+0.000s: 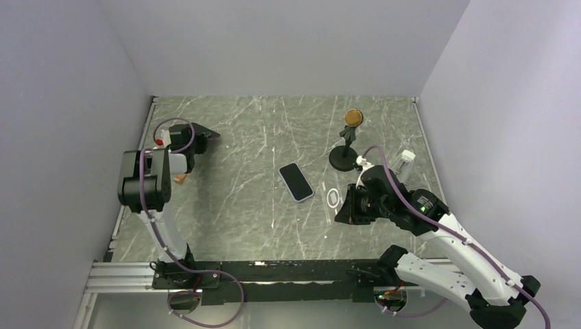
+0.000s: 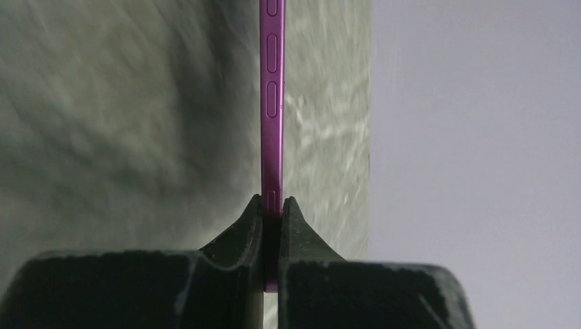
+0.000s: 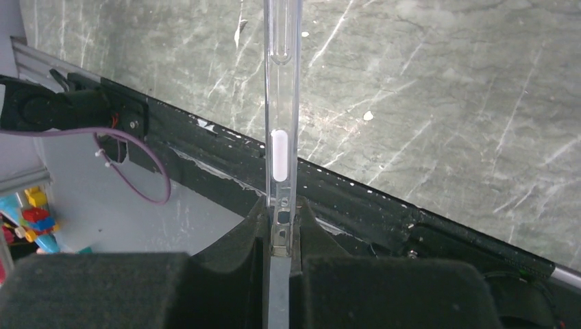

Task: Take the phone out of the phone case
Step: Place the phone at the corner of the board, then place the phone case at the center of the board, then pick up the phone at the center of the board.

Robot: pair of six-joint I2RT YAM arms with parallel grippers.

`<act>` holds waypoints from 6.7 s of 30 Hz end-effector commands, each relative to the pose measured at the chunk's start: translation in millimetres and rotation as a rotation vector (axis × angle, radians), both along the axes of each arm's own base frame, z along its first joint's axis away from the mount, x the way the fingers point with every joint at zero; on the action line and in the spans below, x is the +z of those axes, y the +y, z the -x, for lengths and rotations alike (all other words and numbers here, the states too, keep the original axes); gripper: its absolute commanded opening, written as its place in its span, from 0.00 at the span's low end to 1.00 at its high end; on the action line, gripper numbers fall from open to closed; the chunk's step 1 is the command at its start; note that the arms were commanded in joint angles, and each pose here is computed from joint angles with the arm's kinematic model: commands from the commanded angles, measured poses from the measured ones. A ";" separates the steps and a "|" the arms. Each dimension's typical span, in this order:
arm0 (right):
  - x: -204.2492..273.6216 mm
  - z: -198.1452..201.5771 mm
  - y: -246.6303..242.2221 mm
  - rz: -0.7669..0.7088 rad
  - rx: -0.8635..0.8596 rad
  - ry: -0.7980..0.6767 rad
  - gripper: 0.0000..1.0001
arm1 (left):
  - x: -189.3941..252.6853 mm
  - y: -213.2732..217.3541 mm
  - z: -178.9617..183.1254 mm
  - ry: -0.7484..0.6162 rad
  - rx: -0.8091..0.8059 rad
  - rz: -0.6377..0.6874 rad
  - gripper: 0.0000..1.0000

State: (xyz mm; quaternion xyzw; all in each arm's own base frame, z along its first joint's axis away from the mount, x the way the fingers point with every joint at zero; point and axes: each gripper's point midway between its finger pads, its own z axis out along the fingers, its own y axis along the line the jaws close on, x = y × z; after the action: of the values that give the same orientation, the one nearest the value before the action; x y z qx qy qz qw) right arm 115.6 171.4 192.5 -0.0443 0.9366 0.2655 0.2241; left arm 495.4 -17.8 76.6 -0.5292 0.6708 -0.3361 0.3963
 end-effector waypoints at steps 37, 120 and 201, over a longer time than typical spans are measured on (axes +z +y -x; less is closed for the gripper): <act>-17.3 14.5 -2.2 -0.107 -0.086 0.053 0.00 | 85.9 -49.7 18.2 0.058 -0.280 -0.317 0.96; -112.0 -196.6 143.7 0.234 0.299 -0.048 0.00 | 161.0 -128.0 299.9 -0.146 -0.796 -0.127 0.96; 176.3 -138.8 145.4 -0.475 0.298 -0.188 0.99 | 289.7 -196.9 334.0 -0.655 -0.870 -0.146 0.00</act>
State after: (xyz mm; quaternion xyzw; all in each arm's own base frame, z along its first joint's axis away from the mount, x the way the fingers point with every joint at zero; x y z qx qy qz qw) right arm 261.0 322.3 347.3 -0.1160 0.8421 0.4438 0.2836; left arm 170.5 -199.8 309.0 -0.0983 0.7790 -0.4703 0.4028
